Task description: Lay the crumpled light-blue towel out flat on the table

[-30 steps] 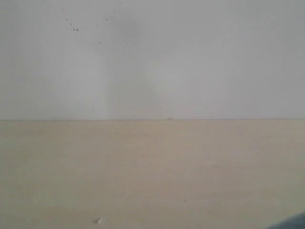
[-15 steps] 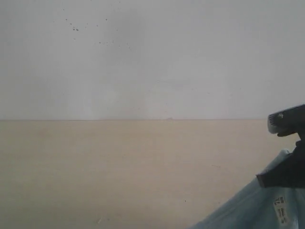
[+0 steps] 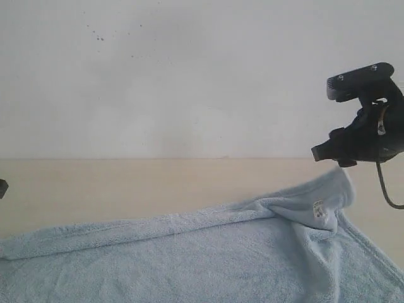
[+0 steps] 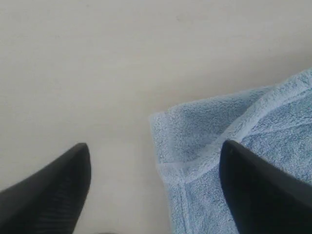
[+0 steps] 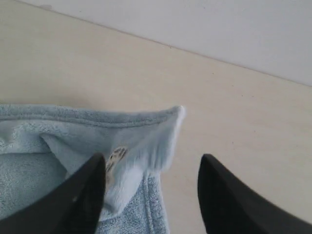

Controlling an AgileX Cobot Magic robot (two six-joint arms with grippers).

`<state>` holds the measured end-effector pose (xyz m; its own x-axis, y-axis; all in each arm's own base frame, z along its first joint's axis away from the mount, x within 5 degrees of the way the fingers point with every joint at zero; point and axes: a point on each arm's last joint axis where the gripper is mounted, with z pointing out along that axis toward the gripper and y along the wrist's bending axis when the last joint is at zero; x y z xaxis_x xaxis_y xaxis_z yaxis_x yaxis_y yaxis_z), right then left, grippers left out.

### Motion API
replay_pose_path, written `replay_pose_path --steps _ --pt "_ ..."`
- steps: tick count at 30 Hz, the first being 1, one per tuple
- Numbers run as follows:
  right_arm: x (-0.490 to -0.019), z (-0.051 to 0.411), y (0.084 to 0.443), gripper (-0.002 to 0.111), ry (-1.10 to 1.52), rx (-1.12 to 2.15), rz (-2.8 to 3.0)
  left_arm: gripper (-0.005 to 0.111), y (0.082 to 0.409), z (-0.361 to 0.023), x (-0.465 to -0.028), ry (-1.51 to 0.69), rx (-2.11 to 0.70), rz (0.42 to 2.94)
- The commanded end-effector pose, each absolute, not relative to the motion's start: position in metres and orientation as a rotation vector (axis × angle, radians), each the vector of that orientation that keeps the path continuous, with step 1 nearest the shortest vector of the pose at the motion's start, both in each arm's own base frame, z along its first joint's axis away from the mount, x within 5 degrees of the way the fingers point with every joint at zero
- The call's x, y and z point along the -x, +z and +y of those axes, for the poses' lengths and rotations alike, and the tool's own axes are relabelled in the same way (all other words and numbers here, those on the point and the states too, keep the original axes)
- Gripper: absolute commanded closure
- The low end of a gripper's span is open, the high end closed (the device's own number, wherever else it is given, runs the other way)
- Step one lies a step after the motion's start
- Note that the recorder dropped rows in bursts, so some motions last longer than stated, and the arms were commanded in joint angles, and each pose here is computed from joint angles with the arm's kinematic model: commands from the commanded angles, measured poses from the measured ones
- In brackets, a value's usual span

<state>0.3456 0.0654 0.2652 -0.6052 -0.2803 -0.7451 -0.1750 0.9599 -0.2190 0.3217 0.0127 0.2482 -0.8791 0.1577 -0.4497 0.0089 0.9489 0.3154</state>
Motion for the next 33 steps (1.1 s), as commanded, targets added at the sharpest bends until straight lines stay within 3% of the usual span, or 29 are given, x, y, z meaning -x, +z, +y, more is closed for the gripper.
replay_pose_path --steps 1,2,3,4,8,11,20,33 --pt "-0.341 0.061 0.278 0.079 -0.169 0.304 2.22 0.05 0.262 0.012 -0.312 0.373 -0.034 2.598" --pt "-0.337 0.059 0.278 0.097 -0.193 0.288 2.252 0.056 0.264 0.011 -0.304 0.35 -0.019 2.598" --pt "-0.335 0.057 0.277 0.107 -0.211 0.276 2.278 0.057 0.264 0.01 -0.301 0.334 -0.021 2.601" --pt "-0.33 0.053 0.27 0.108 -0.252 0.276 2.337 0.061 0.259 0.007 -0.291 0.285 -0.039 2.625" --pt "-0.302 0.046 0.219 0.108 -0.313 0.39 2.504 0.071 0.233 -0.003 -0.269 0.129 -0.109 2.732" --pt "-0.282 0.047 0.187 0.108 -0.256 0.465 2.533 0.071 0.223 -0.004 -0.261 0.112 -0.105 2.763" --pt "-0.276 0.047 0.176 0.108 -0.239 0.551 2.496 0.071 0.226 -0.005 -0.258 0.097 -0.093 2.753" --pt "-0.284 0.028 0.14 0.108 -0.235 0.407 2.647 0.071 0.227 -0.008 -0.259 0.054 -0.115 2.732"
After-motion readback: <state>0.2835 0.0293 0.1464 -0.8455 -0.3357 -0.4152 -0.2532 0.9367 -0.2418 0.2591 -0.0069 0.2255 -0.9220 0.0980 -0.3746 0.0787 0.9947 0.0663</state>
